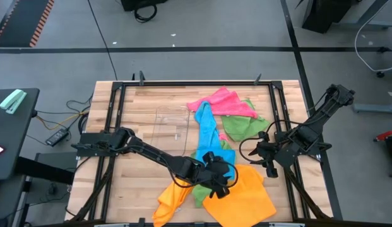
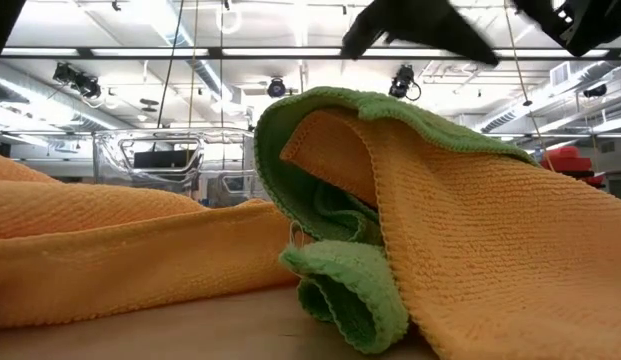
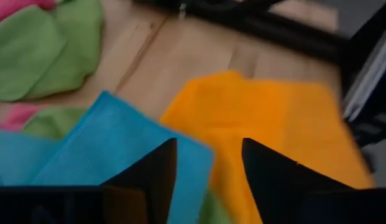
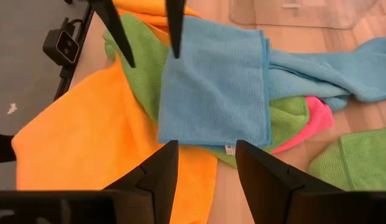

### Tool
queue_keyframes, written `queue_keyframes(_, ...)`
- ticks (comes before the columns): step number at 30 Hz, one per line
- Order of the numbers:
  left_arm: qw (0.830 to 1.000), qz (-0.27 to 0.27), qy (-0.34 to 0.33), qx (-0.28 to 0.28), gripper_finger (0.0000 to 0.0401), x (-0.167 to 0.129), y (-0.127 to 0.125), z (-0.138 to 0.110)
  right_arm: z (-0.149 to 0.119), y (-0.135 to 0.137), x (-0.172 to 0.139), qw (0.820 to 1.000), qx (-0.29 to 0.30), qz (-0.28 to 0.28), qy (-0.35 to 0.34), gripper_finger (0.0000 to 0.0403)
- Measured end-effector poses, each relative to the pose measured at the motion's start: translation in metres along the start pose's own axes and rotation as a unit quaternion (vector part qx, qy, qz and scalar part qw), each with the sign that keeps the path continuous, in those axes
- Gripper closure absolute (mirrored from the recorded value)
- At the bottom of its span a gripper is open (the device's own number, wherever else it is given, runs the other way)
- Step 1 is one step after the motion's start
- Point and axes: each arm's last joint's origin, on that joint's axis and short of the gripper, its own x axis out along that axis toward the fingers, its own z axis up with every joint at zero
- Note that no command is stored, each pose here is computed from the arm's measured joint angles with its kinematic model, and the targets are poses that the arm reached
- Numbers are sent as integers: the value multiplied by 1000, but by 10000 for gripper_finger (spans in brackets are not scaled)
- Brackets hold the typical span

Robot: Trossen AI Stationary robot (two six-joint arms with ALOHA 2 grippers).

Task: Fold microfiber towels
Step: Fold the left blue towel

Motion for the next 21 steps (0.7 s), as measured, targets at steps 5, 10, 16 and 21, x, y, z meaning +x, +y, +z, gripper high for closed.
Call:
queue_keyframes(5,995,19,43,82,144,0,6,-8,0,0,0,1000,5,0,0,233)
queue_keyframes(10,985,53,105,126,128,-2,15,-19,1,0,2,1000,6,-16,-12,233)
queue_keyframes(16,977,86,173,92,146,-7,25,-31,7,1,15,998,-7,-58,-29,233)
queue_keyframes(21,964,39,220,146,170,-8,25,-34,18,-6,34,994,48,-86,-37,233)
